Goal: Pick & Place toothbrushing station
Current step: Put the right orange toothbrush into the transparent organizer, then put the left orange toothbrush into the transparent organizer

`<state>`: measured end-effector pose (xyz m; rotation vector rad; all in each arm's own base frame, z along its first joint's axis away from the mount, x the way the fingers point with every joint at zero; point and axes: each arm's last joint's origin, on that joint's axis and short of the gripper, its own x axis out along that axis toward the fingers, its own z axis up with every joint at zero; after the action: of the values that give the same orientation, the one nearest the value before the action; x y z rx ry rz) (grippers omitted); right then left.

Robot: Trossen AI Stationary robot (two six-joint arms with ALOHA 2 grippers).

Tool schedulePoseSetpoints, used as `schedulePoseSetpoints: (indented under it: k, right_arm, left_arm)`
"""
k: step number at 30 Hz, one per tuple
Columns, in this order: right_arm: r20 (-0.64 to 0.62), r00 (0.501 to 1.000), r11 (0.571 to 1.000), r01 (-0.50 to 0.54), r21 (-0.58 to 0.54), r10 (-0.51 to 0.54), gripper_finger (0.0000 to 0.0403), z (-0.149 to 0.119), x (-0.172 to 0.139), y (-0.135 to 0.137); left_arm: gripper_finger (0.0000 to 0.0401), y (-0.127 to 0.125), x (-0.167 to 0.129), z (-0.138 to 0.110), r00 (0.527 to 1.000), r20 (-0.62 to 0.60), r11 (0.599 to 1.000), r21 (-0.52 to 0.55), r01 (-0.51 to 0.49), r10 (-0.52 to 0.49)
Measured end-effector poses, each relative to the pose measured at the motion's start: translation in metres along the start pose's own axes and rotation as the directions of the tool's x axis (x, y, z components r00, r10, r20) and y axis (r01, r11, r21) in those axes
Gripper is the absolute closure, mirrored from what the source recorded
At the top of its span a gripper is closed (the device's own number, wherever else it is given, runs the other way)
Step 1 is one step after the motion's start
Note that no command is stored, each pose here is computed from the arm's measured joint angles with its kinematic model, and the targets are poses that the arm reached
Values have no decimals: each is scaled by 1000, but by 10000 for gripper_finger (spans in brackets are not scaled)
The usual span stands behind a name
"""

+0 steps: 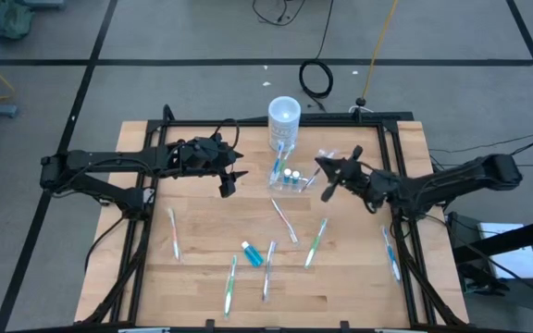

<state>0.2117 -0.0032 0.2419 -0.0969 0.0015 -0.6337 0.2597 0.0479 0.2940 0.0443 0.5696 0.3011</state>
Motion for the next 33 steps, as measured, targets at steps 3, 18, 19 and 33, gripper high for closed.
schedulePoseSetpoints:
  k: [3,18,19,33]
  right_arm:
    - [-67,997,1000,22,-13,-23,397,-21,8,1]
    - [-239,970,999,54,4,-52,344,-76,9,0]
    - [-238,970,999,54,5,-52,336,-76,9,0]
    - [16,998,992,-57,111,56,253,-47,13,2]
  left_arm:
    - [146,0,0,0,1000,0,1000,-2,0,0]
    - [146,0,0,0,1000,0,999,-36,3,-3]
    - [146,0,0,0,1000,0,999,-38,3,-3]
    - [146,-1,0,0,1000,0,997,-77,4,-4]
